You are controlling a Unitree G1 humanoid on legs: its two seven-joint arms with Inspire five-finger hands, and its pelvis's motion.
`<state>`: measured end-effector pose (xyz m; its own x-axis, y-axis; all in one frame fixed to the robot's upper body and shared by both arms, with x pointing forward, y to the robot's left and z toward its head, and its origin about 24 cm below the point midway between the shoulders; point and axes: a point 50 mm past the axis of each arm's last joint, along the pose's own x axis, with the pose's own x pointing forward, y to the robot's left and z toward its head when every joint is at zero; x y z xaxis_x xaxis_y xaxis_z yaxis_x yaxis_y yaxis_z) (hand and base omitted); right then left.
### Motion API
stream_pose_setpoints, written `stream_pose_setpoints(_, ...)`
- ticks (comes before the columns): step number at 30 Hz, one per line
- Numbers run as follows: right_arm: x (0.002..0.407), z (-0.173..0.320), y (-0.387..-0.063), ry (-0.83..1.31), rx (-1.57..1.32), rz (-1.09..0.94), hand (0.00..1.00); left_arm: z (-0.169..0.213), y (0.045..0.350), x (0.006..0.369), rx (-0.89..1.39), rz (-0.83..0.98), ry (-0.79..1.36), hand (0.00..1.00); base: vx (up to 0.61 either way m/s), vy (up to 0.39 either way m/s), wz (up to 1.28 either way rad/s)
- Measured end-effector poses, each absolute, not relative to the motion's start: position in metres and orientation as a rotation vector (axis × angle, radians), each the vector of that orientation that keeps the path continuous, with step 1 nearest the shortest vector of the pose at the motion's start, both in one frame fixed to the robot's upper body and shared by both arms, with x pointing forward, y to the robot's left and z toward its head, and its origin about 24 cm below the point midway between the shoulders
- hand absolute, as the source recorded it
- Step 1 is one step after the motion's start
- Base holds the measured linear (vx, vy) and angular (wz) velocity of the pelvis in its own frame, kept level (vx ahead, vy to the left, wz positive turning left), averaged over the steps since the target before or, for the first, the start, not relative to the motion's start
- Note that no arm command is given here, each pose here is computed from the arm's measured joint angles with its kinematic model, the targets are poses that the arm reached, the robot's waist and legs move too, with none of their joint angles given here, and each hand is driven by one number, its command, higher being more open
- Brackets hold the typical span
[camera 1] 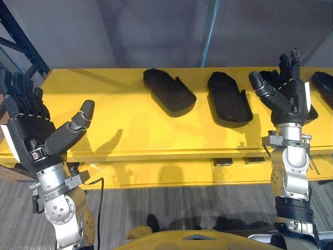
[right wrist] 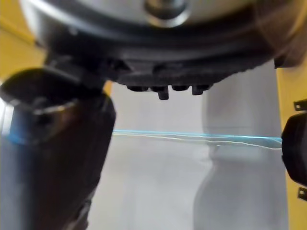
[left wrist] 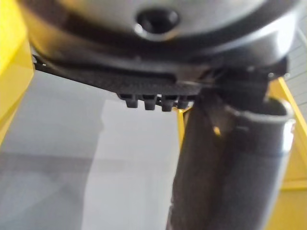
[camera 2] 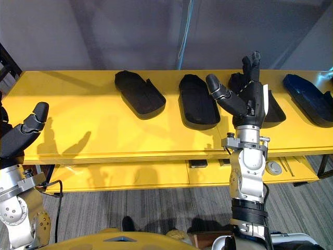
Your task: Walk over and take three plastic housings, then place them on the shelf
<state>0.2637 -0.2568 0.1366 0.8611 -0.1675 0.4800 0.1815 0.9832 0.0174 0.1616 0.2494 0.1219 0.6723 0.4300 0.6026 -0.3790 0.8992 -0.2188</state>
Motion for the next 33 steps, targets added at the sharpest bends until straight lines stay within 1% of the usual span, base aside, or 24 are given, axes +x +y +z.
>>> stream_pose_setpoints(5,0.263,0.142,-0.249,-0.526,-0.040,-0.125,1.00,0.126,0.248,0.168,-0.090,0.444,-0.706,1.00,-0.01,0.010,0.05)
stream_pose_setpoints(10,0.260,0.160,-0.215,-0.607,-0.078,0.062,1.00,0.121,0.246,0.173,-0.099,0.420,-0.643,1.00,0.00,0.008,0.03)
stream_pose_setpoints(12,0.257,0.167,-0.200,-0.646,-0.092,0.160,1.00,0.117,0.241,0.177,-0.099,0.367,-0.602,1.00,0.02,0.003,0.08)
stream_pose_setpoints(15,0.259,0.171,-0.190,-0.659,-0.149,0.217,1.00,0.114,0.237,0.179,-0.103,0.331,-0.567,1.00,0.02,0.010,0.03)
stream_pose_setpoints(19,0.262,0.173,-0.180,-0.657,-0.259,0.249,1.00,0.113,0.238,0.179,-0.104,0.330,-0.559,1.00,0.00,0.007,0.02)
stream_pose_setpoints(24,0.271,0.177,-0.170,-0.607,-0.298,0.300,1.00,0.111,0.238,0.178,-0.100,0.333,-0.545,1.00,-0.01,-0.001,0.04)
stream_pose_setpoints(26,0.276,0.177,-0.165,-0.581,-0.353,0.249,1.00,0.109,0.238,0.179,-0.103,0.339,-0.537,1.00,0.00,-0.005,0.02)
stream_pose_setpoints(30,0.292,0.167,-0.167,-0.453,-0.330,0.162,1.00,0.106,0.238,0.180,-0.116,0.357,-0.525,1.00,0.00,0.000,0.01)
stream_pose_setpoints(33,0.305,0.165,-0.166,-0.386,-0.322,0.140,1.00,0.108,0.237,0.181,-0.125,0.362,-0.537,1.00,-0.03,0.004,0.11)
